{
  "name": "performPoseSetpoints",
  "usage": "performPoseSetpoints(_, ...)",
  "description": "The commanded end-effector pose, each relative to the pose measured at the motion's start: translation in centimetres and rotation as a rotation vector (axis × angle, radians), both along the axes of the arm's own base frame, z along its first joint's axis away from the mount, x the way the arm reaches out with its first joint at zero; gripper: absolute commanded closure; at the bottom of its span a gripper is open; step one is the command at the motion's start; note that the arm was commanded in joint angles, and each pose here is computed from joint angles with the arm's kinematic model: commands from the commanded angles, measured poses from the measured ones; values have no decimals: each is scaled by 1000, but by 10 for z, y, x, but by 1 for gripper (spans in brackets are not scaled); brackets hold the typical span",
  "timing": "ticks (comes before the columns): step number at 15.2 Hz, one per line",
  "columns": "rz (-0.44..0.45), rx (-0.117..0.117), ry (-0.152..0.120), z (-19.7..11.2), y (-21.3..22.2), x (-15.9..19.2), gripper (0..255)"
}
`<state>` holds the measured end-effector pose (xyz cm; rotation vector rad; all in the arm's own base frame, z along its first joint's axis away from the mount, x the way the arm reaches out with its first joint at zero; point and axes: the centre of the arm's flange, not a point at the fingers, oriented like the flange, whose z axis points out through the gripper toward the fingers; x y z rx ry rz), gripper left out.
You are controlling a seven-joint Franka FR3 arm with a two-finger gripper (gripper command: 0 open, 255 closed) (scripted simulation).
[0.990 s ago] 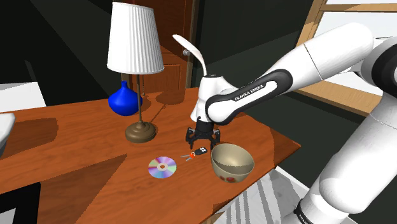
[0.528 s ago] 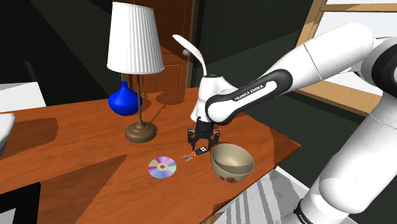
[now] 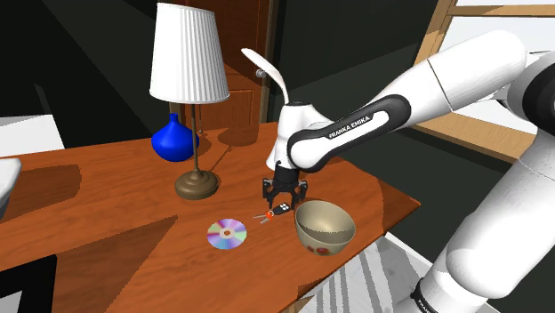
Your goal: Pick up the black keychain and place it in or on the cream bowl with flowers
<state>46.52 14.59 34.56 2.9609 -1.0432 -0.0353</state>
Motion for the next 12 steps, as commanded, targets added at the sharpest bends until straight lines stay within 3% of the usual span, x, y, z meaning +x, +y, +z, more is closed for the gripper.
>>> performPoseSetpoints(1,0,0,0,9,0,0,255)
performPoseSetpoints(12,0,0,0,67,0,0,255)
